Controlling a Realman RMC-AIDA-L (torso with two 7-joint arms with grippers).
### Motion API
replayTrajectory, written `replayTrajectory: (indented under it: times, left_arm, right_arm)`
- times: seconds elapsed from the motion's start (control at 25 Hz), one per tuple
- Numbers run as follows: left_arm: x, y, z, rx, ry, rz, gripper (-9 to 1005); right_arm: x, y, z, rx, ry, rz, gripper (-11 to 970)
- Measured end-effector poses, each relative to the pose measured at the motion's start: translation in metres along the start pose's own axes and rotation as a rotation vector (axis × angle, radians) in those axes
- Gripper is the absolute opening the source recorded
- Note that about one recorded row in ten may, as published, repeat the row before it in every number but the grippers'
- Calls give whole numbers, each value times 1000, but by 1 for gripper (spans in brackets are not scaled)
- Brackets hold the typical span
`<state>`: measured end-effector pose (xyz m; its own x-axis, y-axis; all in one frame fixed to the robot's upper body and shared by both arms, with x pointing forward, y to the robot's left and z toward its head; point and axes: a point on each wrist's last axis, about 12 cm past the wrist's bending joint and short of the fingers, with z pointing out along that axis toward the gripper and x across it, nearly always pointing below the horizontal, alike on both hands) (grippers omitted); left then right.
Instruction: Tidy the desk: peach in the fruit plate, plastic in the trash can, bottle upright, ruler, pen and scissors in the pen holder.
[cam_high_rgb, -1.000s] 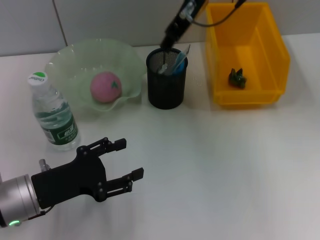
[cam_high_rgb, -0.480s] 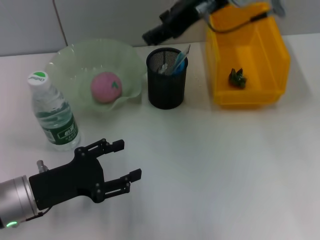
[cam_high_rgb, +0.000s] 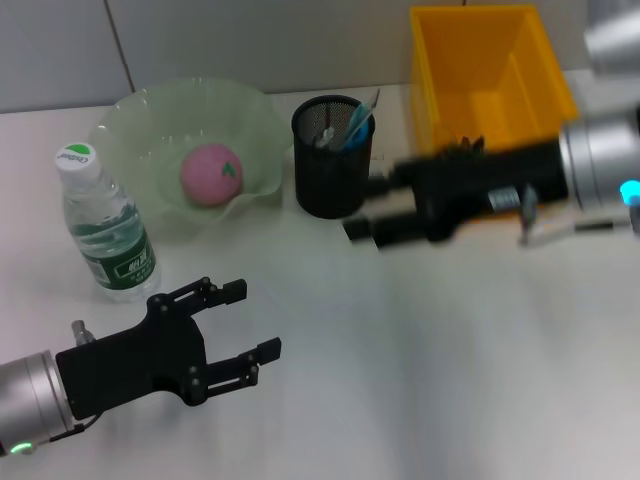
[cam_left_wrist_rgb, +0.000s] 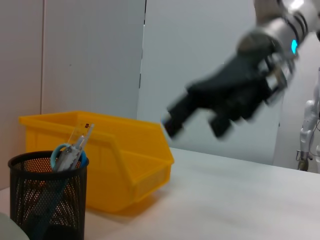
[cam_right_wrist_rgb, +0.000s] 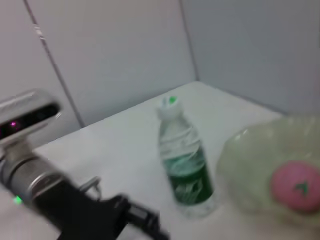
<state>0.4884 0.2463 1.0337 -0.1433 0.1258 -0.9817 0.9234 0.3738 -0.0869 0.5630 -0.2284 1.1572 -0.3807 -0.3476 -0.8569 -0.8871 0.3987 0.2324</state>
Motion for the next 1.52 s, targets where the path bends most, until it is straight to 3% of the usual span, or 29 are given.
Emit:
replayTrajectory:
  times: [0.04, 0.16, 0.2, 0.28, 0.4, 0.6, 1.0, 1.52]
  left_arm:
    - [0, 0, 0, 0, 0, 0, 795]
    - [-1, 2, -1, 0, 2, -11, 795]
    - [-2, 4, -3, -1, 6, -21, 795]
    - [-2, 5, -4, -2, 8, -26, 795]
    - [-4, 8, -7, -5, 16, -49, 795]
    - [-4, 8, -10, -1, 17, -65, 795]
    - [1, -1, -7, 56, 52, -64, 795]
    - [1, -2, -4, 63, 52, -78, 795]
  right_arm:
    - [0, 0, 0, 0, 0, 0, 678]
    - [33, -1, 2, -41, -19, 42, 683]
    - [53, -1, 4, -65, -54, 68, 685]
    - [61, -1, 5, -72, -78, 68, 688]
    - [88, 2, 9, -71, -148, 25, 693]
    - [109, 9, 15, -62, -174, -35, 701]
    - [131, 18, 5, 13, -263, -148, 717]
    - [134, 21, 7, 5, -254, -162, 769]
